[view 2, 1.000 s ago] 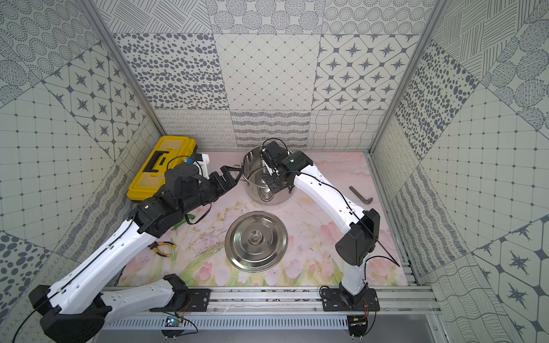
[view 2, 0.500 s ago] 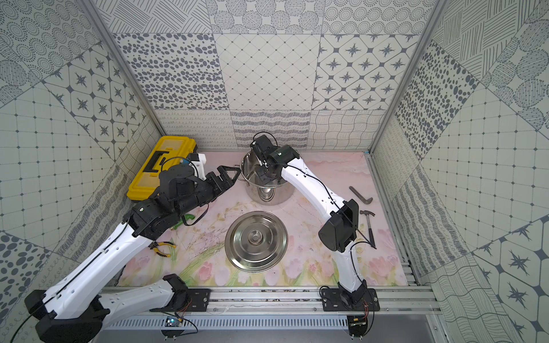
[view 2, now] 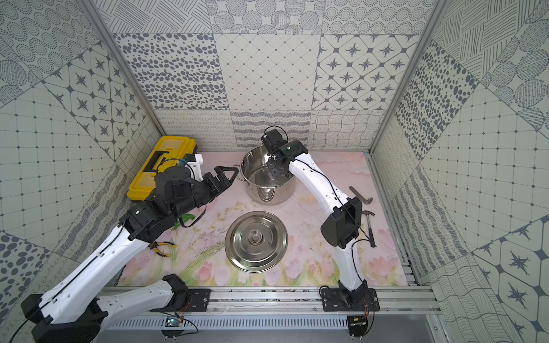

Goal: Stir the soup with a spoon
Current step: Stir the soup in the pan with a stick.

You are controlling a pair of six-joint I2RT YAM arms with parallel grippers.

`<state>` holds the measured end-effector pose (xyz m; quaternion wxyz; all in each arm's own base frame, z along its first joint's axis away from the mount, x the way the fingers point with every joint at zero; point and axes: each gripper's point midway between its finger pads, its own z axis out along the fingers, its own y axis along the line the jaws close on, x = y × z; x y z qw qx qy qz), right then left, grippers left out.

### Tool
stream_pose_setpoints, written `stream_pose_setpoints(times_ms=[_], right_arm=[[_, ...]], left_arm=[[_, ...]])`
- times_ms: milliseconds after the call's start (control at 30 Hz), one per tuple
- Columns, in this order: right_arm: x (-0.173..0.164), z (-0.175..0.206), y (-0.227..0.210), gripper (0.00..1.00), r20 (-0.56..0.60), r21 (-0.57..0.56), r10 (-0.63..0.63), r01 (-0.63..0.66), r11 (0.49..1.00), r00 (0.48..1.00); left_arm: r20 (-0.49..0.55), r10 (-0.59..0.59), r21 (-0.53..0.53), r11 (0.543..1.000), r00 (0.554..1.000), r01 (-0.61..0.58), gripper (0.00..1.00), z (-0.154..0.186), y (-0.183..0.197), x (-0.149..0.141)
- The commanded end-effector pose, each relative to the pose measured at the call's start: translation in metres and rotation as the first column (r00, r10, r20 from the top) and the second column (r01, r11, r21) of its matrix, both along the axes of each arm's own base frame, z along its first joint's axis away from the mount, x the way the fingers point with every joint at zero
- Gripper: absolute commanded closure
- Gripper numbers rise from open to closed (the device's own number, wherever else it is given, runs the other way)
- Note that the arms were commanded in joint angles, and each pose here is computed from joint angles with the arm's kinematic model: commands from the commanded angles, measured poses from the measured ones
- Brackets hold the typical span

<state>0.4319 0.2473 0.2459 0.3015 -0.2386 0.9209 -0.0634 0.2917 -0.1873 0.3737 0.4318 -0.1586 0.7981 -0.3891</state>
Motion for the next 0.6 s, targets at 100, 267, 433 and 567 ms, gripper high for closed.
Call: stream_pose_setpoints(times_ms=[100, 267, 433, 567], right_arm=[[-0.013, 0.017, -0.020, 1.00, 0.041, -0.033, 0.010, -0.009, 0.999, 0.999], [-0.032, 0.016, -0.028, 1.00, 0.015, -0.014, 0.021, -0.021, 1.000, 1.000], [-0.052, 0.014, -0.029, 1.00, -0.010, 0.018, 0.027, -0.027, 0.999, 1.000], [-0.065, 0.009, -0.023, 1.00, -0.035, 0.039, 0.040, -0.039, 0.998, 0.999]], left_arm=[[0.041, 0.002, -0.015, 1.000, 0.999, -0.001, 0.00, 0.009, -0.003, 0.007], [0.034, -0.007, -0.013, 1.000, 0.999, 0.007, 0.00, 0.006, -0.007, 0.009], [0.033, -0.014, 0.000, 1.000, 0.999, 0.014, 0.00, 0.002, -0.013, 0.017], [0.049, -0.025, 0.025, 0.999, 0.998, 0.023, 0.00, 0.004, -0.019, 0.027]])
